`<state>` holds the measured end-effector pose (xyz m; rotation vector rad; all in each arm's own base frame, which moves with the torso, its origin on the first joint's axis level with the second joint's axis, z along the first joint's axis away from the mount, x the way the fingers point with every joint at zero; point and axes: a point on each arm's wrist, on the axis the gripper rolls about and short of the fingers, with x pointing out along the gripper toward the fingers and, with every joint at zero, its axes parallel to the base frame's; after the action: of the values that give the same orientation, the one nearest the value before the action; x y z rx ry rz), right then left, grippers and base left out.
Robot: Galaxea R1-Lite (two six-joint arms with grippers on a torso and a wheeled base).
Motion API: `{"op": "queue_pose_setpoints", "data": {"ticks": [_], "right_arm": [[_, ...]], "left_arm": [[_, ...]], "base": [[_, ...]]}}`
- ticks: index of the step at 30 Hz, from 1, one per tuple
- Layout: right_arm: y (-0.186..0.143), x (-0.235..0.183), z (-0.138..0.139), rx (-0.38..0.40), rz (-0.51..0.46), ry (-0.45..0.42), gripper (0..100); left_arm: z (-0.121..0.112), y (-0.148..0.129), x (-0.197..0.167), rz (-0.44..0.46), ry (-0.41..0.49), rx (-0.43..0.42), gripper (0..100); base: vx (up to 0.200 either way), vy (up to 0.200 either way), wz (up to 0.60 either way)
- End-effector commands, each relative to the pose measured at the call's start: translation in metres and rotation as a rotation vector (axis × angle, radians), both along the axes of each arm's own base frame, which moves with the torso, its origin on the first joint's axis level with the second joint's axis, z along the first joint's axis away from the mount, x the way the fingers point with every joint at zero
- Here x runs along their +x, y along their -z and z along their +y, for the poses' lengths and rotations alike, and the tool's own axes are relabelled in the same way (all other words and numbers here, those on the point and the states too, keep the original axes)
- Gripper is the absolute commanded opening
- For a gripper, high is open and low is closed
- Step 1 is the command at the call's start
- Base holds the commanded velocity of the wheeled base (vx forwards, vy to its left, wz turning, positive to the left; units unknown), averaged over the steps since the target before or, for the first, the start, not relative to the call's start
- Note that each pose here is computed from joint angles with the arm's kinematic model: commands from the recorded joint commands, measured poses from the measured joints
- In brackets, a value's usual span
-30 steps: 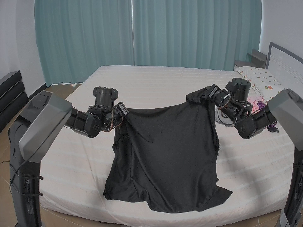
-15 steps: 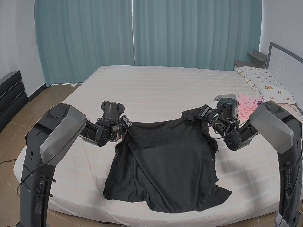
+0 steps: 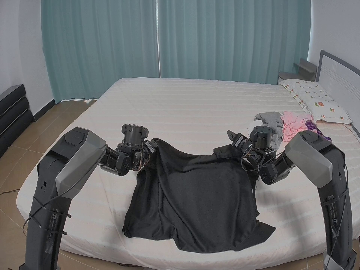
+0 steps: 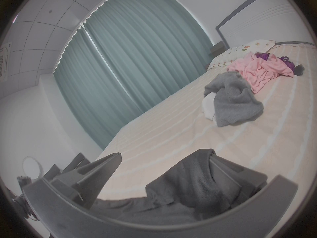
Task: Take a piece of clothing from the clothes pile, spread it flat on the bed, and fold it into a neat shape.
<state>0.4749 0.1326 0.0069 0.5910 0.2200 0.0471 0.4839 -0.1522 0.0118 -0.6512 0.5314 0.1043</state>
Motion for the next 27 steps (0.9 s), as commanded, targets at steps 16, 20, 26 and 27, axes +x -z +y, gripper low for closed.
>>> {"op": "queue_pose_setpoints", "data": {"ticks": [16, 20, 26, 27], "right_arm": [[0.001, 0.011, -0.045, 0.045, -0.013, 0.163, 100], [-0.008, 0.001, -0.045, 0.096, 0.016, 0.125, 100], [-0.014, -0.023, -0.044, 0.112, 0.080, 0.036, 100], [-0.016, -0.026, -0.043, 0.118, 0.086, 0.022, 100]], "left_arm": [[0.034, 0.002, 0.010, 0.026, -0.117, 0.070, 100], [0.037, -0.007, -0.003, 0.082, -0.057, 0.045, 100], [0.060, -0.040, -0.025, 0.121, 0.046, -0.059, 100], [0.066, -0.045, -0.026, 0.117, 0.044, -0.076, 100]], "base": [[0.000, 0.000, 0.00], [0.000, 0.000, 0.00], [0.000, 0.000, 0.00], [0.000, 0.000, 0.00]]}}
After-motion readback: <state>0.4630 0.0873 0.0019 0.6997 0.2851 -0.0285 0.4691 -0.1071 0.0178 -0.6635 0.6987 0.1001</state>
